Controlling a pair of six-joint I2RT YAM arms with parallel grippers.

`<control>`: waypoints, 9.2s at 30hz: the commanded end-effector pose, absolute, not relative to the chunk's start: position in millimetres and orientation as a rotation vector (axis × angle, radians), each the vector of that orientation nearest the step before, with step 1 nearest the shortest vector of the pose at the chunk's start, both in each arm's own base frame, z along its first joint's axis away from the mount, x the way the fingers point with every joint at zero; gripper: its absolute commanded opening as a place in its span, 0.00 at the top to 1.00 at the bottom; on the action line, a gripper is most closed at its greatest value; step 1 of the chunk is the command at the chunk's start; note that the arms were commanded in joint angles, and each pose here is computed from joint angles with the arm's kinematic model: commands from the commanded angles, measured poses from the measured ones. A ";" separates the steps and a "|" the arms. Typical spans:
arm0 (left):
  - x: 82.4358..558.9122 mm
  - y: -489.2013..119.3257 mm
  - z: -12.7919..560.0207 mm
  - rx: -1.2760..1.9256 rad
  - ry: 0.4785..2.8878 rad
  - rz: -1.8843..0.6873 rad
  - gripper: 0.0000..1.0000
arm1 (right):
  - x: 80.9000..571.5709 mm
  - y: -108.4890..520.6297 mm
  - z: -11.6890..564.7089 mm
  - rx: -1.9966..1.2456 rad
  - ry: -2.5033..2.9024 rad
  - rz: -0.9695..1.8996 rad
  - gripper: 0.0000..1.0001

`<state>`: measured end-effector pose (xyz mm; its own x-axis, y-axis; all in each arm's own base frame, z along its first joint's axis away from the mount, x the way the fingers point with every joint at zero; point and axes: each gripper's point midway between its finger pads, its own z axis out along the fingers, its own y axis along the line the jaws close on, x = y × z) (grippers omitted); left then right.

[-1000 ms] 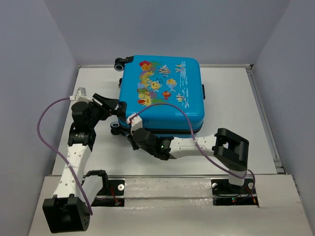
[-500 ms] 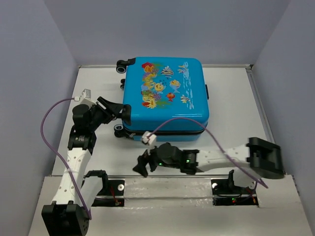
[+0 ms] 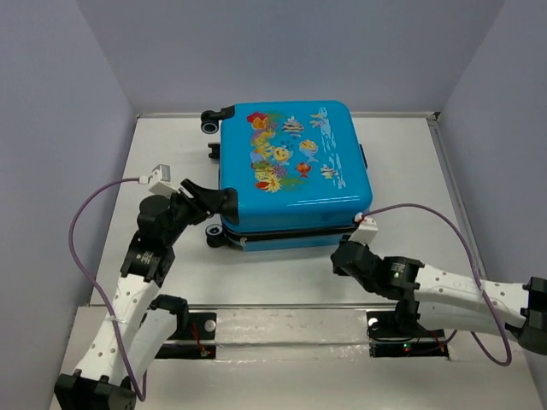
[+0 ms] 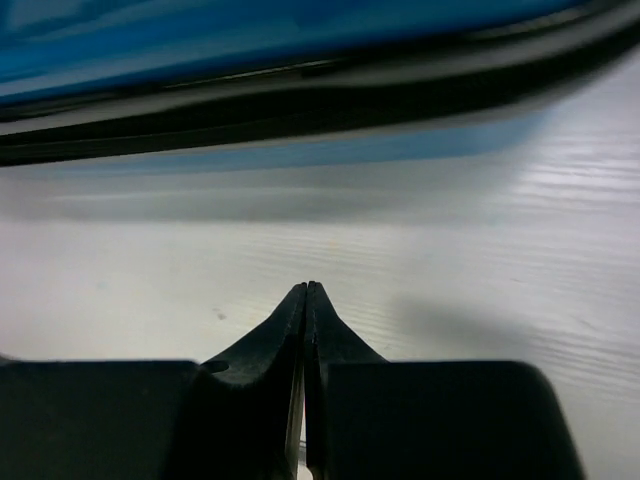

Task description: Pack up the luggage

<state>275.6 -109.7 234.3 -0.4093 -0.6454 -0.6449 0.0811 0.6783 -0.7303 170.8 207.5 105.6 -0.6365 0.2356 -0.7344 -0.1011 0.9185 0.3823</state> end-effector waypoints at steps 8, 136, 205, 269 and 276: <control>216.3 -221.2 249.5 -0.043 1.814 -1.056 0.94 | 258.9 140.0 142.6 0.257 2.013 0.217 0.93; 185.4 -395.5 333.7 0.286 1.707 -1.382 0.94 | 275.3 153.1 165.9 -0.152 1.890 0.645 0.59; 184.6 -398.0 359.0 0.320 1.651 -1.458 0.94 | 272.3 191.0 143.5 -0.234 1.810 0.845 0.84; 276.6 -134.1 259.8 -0.188 1.961 -0.522 0.04 | 176.8 304.4 147.5 0.093 1.576 0.867 0.93; 281.3 -105.4 213.1 -0.176 2.058 -0.390 0.05 | 169.1 313.7 153.0 -0.021 1.705 0.806 0.93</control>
